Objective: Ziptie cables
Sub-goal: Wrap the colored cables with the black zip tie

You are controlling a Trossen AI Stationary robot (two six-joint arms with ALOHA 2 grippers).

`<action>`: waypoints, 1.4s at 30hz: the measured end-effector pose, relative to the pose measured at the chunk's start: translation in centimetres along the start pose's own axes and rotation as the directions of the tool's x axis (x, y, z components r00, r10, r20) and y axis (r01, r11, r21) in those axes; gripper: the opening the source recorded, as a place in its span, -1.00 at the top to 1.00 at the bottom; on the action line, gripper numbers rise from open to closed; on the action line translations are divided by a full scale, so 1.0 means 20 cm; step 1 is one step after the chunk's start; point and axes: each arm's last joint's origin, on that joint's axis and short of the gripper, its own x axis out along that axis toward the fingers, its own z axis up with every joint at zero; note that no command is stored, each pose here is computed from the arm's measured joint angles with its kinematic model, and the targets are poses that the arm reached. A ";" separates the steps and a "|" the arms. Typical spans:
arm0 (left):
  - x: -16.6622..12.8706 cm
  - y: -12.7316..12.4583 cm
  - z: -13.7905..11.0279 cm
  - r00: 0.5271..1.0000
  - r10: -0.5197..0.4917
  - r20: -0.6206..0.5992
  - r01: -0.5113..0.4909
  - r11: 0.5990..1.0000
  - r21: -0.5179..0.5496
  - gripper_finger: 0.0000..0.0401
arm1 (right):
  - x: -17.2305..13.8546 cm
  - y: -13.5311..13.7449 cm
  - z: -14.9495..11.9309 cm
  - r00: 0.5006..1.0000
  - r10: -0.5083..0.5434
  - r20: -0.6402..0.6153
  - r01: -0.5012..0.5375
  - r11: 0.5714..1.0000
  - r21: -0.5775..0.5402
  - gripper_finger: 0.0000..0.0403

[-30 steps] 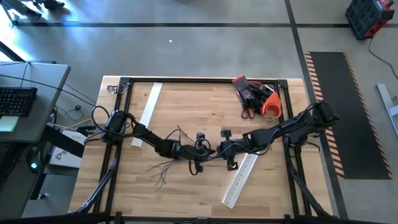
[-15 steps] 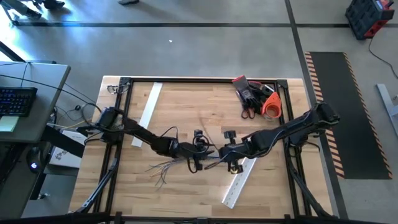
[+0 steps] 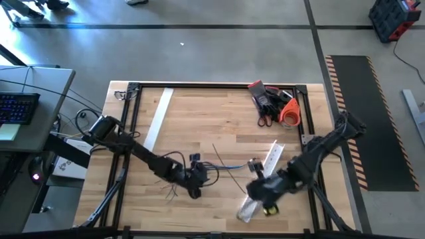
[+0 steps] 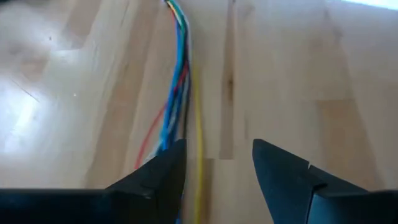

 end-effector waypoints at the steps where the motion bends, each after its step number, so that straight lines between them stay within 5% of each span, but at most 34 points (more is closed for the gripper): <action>1: 0.00 -0.01 0.00 1.000 -0.004 0.002 0.004 1.000 -0.012 0.16 | -0.01 0.04 -0.01 1.000 0.017 0.001 -0.017 1.000 0.007 1.00; 8: 0.02 -0.02 -0.05 0.993 -0.081 -0.087 0.081 0.997 -0.011 0.11 | -0.05 0.22 -0.08 0.997 0.075 0.003 -0.075 0.993 0.090 1.00; 19: 0.09 0.08 -0.05 0.968 -0.184 -0.168 0.201 0.976 0.085 -0.36 | 0.06 0.31 -0.12 0.996 0.066 -0.060 -0.057 0.989 0.139 1.00; 25: 0.01 0.14 0.00 0.987 -0.047 -0.153 0.067 0.989 0.131 -0.37 | 0.13 0.31 -0.11 0.989 0.102 -0.104 -0.086 0.985 0.146 1.00; 31: 0.09 0.19 -0.08 0.968 -0.090 -0.233 0.114 0.989 0.093 -0.38 | 0.14 0.28 -0.07 0.986 0.146 -0.076 -0.134 0.980 0.148 1.00; 42: 0.15 0.20 -0.13 0.967 -0.008 -0.256 0.021 0.999 0.048 -0.37 | 0.14 0.29 -0.05 0.984 0.173 -0.035 -0.169 0.980 0.110 1.00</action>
